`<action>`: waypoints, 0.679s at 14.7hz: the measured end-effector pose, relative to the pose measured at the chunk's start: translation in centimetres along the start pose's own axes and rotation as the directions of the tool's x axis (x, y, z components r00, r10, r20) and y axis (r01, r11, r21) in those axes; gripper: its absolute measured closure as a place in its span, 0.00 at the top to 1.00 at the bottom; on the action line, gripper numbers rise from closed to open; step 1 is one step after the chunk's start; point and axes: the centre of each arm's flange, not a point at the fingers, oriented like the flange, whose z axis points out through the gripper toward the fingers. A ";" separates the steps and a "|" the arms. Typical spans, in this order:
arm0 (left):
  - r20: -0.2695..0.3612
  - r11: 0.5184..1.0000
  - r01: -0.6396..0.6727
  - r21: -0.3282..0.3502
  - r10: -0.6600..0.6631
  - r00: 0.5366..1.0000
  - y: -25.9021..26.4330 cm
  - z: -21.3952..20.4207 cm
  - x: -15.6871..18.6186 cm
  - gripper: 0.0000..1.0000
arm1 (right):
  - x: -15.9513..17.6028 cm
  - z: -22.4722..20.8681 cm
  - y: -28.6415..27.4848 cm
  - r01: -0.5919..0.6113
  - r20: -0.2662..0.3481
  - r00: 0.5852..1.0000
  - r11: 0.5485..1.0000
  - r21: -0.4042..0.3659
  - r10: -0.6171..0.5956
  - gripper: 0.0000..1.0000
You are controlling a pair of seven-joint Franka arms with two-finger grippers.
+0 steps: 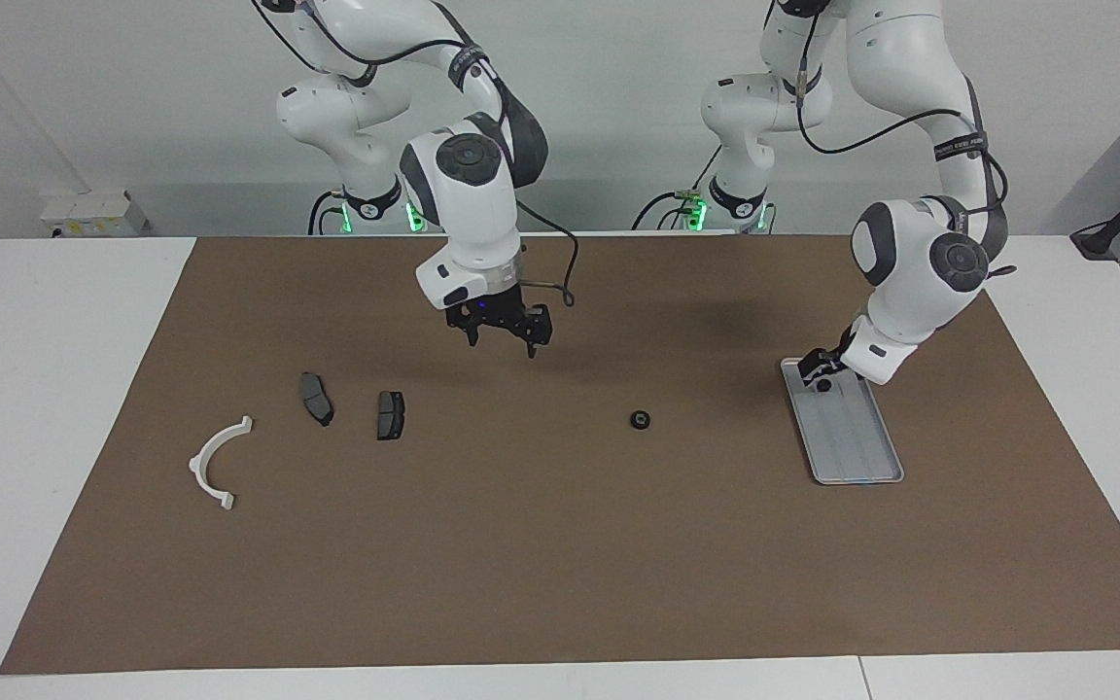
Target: Place bearing gear from tray to pile
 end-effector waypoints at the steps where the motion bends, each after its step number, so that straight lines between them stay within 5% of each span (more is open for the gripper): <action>1: -0.005 1.000 -0.007 -0.002 0.007 1.000 -0.7 0.4 -0.1 0.81 | 0.1 0.2 -1.2 -0.012 -0.003 1.000 1.000 0.004 0.012 1.00; 5: -0.034 1.000 0.023 -0.006 -0.023 0.999 -1.6 1.5 -0.8 0.70 | -1.0 2.2 -6.2 -0.035 0.000 0.999 0.999 -0.016 0.035 1.00; 10: -0.043 0.998 0.065 -0.009 -0.065 0.997 -0.9 2.6 -1.3 0.70 | -3.3 7.3 -13.4 -0.087 -0.028 0.996 0.993 -0.082 0.085 1.00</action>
